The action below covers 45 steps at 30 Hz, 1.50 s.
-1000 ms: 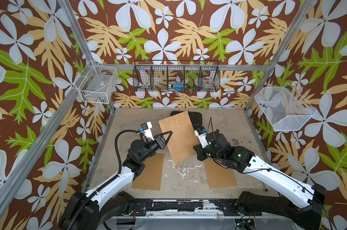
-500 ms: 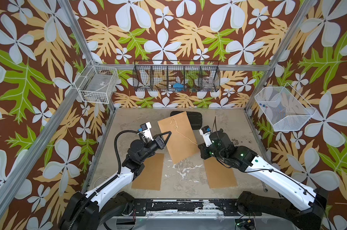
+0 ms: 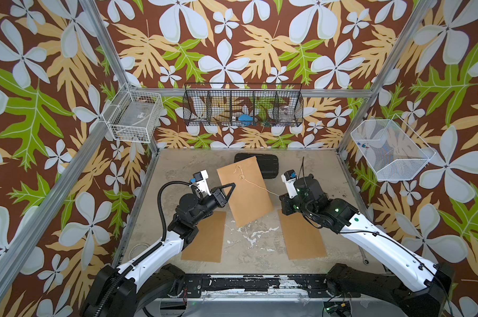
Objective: Open the file bag
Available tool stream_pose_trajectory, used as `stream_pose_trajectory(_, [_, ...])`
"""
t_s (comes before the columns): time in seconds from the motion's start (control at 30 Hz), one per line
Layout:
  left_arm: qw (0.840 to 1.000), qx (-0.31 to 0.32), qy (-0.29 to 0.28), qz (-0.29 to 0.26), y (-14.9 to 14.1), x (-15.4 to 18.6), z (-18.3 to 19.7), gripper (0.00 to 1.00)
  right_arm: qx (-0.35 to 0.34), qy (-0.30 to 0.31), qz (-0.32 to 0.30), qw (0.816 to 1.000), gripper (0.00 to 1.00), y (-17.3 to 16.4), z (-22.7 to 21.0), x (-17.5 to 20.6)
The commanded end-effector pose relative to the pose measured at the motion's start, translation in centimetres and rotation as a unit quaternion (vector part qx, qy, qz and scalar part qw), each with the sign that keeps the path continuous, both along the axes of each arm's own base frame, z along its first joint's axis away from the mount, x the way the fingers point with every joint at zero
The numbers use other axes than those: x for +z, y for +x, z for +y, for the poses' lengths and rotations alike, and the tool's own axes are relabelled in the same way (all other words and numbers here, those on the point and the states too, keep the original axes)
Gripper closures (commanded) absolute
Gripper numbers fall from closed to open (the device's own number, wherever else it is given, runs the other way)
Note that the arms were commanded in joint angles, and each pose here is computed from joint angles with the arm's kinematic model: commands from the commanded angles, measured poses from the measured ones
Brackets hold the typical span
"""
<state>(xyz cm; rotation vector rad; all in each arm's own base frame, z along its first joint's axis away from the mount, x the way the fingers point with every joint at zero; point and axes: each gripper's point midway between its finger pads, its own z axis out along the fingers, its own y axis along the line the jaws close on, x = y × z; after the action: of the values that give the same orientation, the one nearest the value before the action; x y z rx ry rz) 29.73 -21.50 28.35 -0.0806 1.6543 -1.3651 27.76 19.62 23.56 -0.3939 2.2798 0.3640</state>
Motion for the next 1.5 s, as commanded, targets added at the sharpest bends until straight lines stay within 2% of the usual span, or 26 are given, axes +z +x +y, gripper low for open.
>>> stream_pose_trajectory(0.0, [1.0,-0.012,-0.005,-0.011,-0.5,0.3,-0.1,1.0,-0.006,-0.006,-0.018,1.0,1.0,0.7,-0.3,1.1])
stream_pose_trajectory(0.23, [0.999,-0.035,-0.001,-0.004,-1.5,-0.7,-0.4,1.0,-0.009,-0.001,-0.047,0.999,1.0,2.5,0.1,3.6])
stream_pose_trajectory(0.7, [0.998,-0.066,0.0,0.0,-3.4,-1.7,-0.6,1.0,0.034,0.013,-0.069,0.997,1.0,5.7,3.9,6.4])
stream_pose_trajectory(0.97, [0.997,-0.075,0.002,0.013,-3.8,-2.8,-1.0,1.0,0.069,0.031,-0.091,0.993,1.0,7.2,6.4,9.6])
stream_pose_trajectory(1.47, [0.995,-0.1,0.001,0.02,-4.2,-3.3,-3.0,1.0,0.126,0.048,-0.105,0.985,1.0,8.3,10.6,12.4])
